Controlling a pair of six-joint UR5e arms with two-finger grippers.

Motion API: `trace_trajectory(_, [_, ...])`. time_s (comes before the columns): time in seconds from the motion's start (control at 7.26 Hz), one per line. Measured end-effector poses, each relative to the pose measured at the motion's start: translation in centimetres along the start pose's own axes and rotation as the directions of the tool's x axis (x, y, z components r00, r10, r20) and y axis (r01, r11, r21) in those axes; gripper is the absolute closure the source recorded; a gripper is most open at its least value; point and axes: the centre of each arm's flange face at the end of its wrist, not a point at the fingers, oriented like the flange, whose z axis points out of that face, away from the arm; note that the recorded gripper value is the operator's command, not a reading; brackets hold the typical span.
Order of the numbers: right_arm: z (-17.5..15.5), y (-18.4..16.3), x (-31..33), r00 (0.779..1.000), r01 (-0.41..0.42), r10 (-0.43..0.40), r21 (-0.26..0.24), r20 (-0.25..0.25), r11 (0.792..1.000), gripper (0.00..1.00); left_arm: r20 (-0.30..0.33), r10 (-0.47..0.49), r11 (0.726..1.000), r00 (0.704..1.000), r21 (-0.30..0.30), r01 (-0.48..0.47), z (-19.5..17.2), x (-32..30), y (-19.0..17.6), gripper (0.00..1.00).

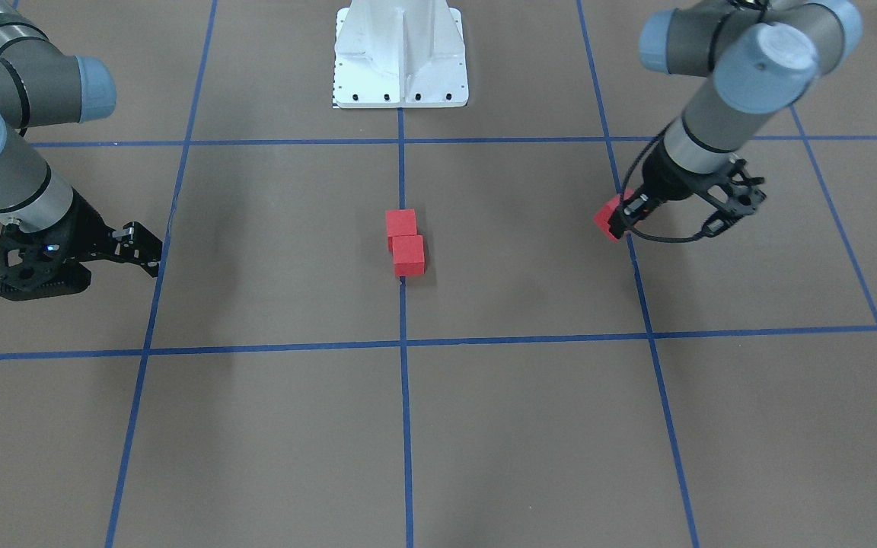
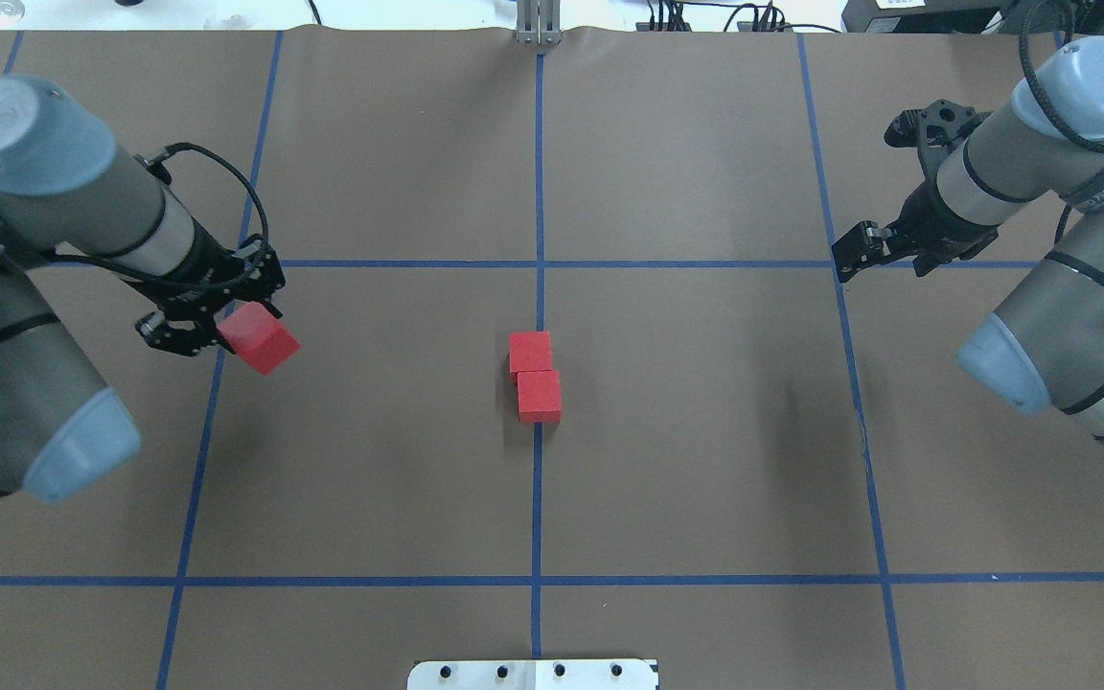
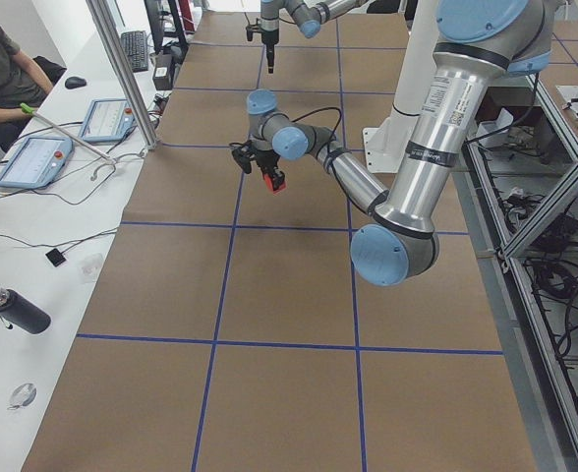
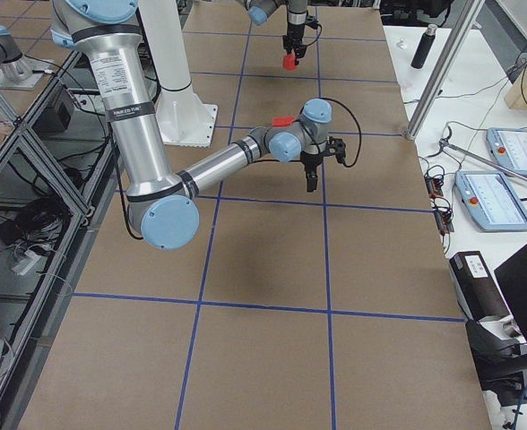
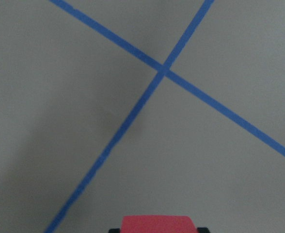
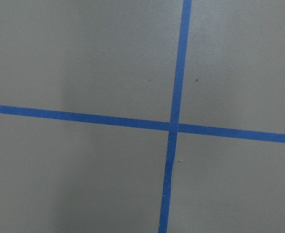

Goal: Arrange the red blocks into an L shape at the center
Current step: 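Carry the red cube with the left gripper beside the cube pair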

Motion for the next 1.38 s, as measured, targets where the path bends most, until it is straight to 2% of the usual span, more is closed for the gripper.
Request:
trace_trajectory(0.14, [0.0, 0.0, -0.1, 1.0, 0.001, -0.001, 0.0, 0.0, 1.0, 0.0, -0.003, -0.152, 0.988, 0.988, 0.008, 0.152, 1.6, 3.7, 4.2, 1.0])
trace_trajectory(0.28, [0.0, -0.1, -0.1, 1.0, 0.001, -0.001, 0.001, 0.001, 1.0, 0.0, 0.012, -0.293, 0.956, 0.956, 0.02, 0.293, 3.4, 7.9, 6.8, 1.0])
trace_trajectory(0.55, [-0.3, -0.1, -0.3, 1.0, 0.001, -0.001, 0.006, 0.005, 1.0, 0.0, 0.026, -0.511, 0.859, 0.859, 0.036, 0.51, 4.9, 12.0, 8.9, 1.0])
trace_trajectory(0.69, [-0.4, -0.1, -0.4, 1.0, 0.001, -0.001, 0.007, 0.007, 1.0, 0.0, 0.027, -0.58, 0.814, 0.814, 0.041, 0.579, 5.4, 12.4, 9.1, 1.0])
trace_trajectory(0.83, [-0.5, -0.1, -0.5, 1.0, 0.0, 0.0, 0.008, 0.008, 1.0, 0.0, 0.032, -0.626, 0.78, 0.78, 0.047, 0.624, 6.1, 12.5, 9.4, 1.0])
trace_trajectory(0.96, [-0.5, -0.1, -0.4, 1.0, -0.001, 0.001, 0.009, 0.008, 1.0, 0.0, 0.04, -0.651, 0.759, 0.758, 0.054, 0.649, 7.0, 12.4, 9.8, 1.0])
trace_trajectory(1.38, [-0.5, 0.1, -0.1, 1.0, -0.006, 0.006, 0.007, 0.005, 1.0, 0.0, 0.032, -0.685, 0.728, 0.727, 0.023, 0.685, 8.6, 13.9, 11.2, 1.0])
